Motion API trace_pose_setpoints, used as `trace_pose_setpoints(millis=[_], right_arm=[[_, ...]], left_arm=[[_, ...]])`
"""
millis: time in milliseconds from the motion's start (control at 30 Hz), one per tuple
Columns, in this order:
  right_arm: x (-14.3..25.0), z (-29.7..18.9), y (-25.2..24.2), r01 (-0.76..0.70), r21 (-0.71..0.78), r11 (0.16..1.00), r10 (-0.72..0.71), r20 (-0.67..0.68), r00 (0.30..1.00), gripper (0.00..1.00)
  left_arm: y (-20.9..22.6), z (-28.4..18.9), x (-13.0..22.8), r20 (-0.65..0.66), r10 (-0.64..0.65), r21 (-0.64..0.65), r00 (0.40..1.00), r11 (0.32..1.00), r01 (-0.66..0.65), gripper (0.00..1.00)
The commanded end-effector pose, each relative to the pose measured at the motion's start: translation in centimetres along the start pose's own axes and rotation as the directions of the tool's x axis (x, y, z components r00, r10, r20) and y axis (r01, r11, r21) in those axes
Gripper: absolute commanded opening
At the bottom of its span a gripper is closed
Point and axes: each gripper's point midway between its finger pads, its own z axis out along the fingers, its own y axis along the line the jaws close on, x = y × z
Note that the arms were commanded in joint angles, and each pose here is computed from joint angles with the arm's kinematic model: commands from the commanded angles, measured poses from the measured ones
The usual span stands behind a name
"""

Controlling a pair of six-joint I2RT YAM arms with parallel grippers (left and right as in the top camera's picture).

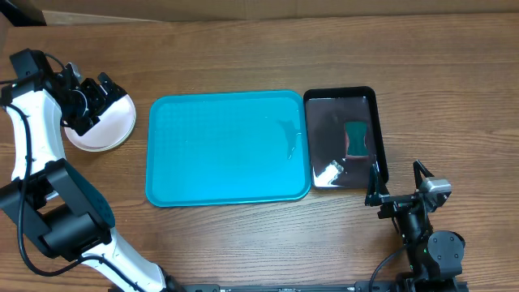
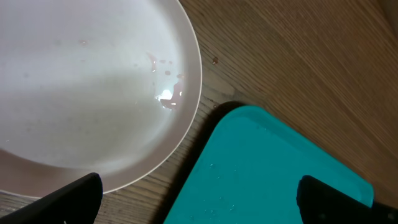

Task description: Clean dirty plates on tray and stack at the side

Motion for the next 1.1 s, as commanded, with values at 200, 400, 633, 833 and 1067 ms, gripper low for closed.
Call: trace_pose_setpoints(millis=[200, 400, 633, 833, 1067], right_arm=[[0.1, 0.0, -0.3, 0.004, 0.014, 1.0, -0.004, 0.008, 1.0, 1.0], [0.1, 0.0, -0.3, 0.004, 0.014, 1.0, -0.004, 0.008, 1.0, 1.0], [0.1, 0.0, -0.3, 0.004, 0.014, 1.0, -0.004, 0.008, 1.0, 1.0], [0.1, 0.0, -0.3, 0.004, 0.014, 1.0, -0.004, 0.008, 1.0, 1.0], [0.1, 0.0, -0.3, 0.004, 0.014, 1.0, -0.004, 0.008, 1.0, 1.0]], left_arm=[[-0.7, -0.4, -0.3, 0.011, 0.025, 0.019, 1.0, 0.999, -0.025, 1.0], [-0.7, -0.4, -0.3, 0.011, 0.025, 0.019, 1.0, 0.999, -0.025, 1.0], [-0.7, -0.4, -0.3, 0.011, 0.025, 0.019, 1.0, 0.999, -0.025, 1.0], [-0.6, -0.4, -0.3, 0.015, 0.032, -0.001, 0.999, 0.999, -0.032, 1.0], [-5.1, -8.5, -1.0, 0.229, 0.181, -0.12, 0.956, 0.98, -0.156, 1.0]])
